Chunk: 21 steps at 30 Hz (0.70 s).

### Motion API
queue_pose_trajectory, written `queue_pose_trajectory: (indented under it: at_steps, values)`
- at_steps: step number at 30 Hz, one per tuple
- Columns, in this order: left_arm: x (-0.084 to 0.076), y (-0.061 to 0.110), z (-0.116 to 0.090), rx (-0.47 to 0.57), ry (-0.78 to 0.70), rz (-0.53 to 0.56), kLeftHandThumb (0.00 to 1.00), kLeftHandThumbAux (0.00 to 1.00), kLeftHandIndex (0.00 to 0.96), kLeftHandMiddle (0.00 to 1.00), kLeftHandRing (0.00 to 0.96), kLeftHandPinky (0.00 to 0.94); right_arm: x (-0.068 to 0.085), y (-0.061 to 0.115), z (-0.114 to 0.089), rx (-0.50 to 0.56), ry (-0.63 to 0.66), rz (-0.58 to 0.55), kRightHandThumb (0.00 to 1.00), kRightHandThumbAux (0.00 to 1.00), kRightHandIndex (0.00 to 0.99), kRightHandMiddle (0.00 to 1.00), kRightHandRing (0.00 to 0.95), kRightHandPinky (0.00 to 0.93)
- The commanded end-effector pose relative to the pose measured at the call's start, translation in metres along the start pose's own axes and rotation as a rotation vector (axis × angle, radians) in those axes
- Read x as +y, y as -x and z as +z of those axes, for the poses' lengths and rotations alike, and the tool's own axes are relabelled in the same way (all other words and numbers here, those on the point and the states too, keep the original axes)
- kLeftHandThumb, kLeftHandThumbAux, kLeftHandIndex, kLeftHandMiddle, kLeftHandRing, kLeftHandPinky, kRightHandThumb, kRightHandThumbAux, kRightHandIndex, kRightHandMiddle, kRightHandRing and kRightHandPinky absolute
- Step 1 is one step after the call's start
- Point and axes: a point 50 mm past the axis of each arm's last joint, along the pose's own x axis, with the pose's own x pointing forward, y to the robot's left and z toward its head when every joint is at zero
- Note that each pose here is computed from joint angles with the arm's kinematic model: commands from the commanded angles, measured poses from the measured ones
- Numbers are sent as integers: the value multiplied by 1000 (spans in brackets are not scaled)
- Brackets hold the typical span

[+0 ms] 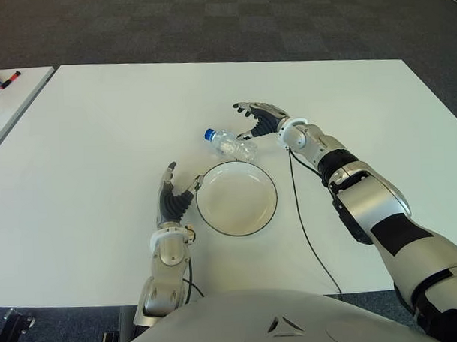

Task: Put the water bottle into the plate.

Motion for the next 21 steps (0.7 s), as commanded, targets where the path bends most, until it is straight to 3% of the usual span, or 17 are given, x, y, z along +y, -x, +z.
queue_pose_trajectory:
  at_steps: [1,21]
  values:
    - [-8,1,1,16,13,-2,182,564,43,60,67,98,-1,-2,2,6,9,15,365,614,25,171,217,274]
    - [-12,2,4,12,13,-3,174,582,41,59,65,93,2,-3,4,5,9,17,322,631,27,179,228,286]
